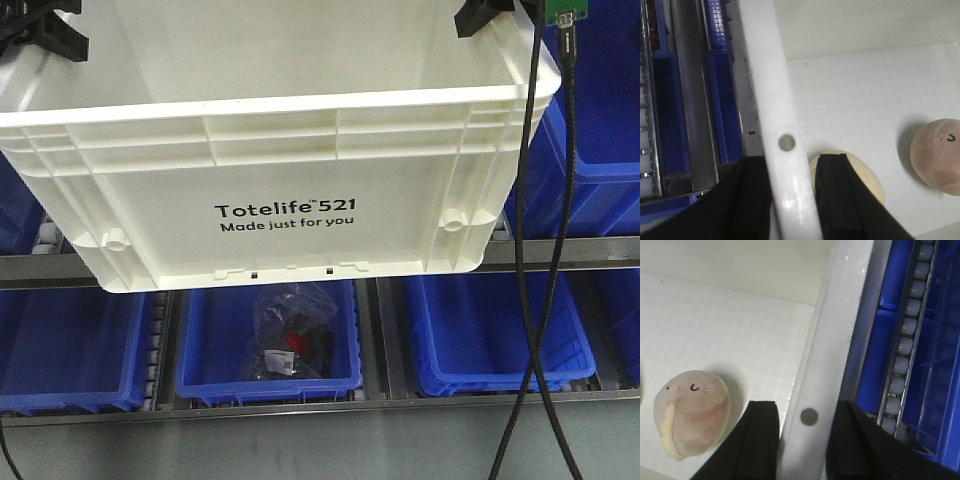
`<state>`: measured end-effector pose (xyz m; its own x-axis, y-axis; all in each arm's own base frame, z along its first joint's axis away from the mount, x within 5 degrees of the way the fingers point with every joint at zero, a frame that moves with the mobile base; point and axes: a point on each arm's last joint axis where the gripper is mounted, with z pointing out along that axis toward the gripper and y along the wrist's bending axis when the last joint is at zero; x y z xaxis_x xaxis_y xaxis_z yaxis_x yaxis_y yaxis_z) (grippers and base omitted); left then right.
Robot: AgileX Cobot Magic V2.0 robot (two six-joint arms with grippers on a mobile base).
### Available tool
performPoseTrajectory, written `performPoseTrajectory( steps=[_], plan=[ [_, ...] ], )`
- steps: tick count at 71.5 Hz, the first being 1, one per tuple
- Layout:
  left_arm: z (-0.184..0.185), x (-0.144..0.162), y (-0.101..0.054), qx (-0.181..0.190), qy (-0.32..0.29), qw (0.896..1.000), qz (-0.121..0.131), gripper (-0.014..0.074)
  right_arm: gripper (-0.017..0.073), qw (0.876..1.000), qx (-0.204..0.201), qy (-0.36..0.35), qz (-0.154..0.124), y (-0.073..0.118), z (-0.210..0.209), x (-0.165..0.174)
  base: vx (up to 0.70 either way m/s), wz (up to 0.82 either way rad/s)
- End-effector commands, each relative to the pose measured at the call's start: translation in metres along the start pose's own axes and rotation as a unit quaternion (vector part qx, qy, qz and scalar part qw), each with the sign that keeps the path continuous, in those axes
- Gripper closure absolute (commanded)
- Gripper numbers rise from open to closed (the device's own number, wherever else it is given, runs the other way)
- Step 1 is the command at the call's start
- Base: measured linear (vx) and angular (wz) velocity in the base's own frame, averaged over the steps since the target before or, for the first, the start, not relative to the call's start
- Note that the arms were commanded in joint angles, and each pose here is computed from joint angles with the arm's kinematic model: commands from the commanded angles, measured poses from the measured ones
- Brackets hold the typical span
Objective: Place moving items into box and shelve
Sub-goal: 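Hold the crate steady above the shelf's roller track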
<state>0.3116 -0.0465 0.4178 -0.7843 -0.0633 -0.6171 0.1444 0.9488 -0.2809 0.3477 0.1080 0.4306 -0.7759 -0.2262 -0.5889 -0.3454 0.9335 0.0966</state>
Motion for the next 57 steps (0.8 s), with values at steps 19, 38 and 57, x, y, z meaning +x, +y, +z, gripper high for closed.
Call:
performPoseTrajectory(
  steps=[19,38,57],
  plan=[
    [-0.0346,-0.0151,-0.0330,0.107,-0.105,0.988,-0.023,0.0610,0.0570,0.995,-0.087,-0.054,-0.014,0.0269,-0.0310,-0.0053,0.00,0.00],
    [-0.0346,-0.0152,-0.0329,0.107,-0.106,0.988,-0.023,0.0610,0.0570,0.995,-0.089,-0.054,-0.014,0.0272,-0.0311,-0.0054,0.00,0.00],
    [-0.0347,-0.0179,-0.0318,0.101,-0.120,0.987,-0.022,0.0610,0.0570,0.995,-0.085,-0.057,-0.014,0.0265,-0.0302,-0.0062,0.00,0.00]
  ],
)
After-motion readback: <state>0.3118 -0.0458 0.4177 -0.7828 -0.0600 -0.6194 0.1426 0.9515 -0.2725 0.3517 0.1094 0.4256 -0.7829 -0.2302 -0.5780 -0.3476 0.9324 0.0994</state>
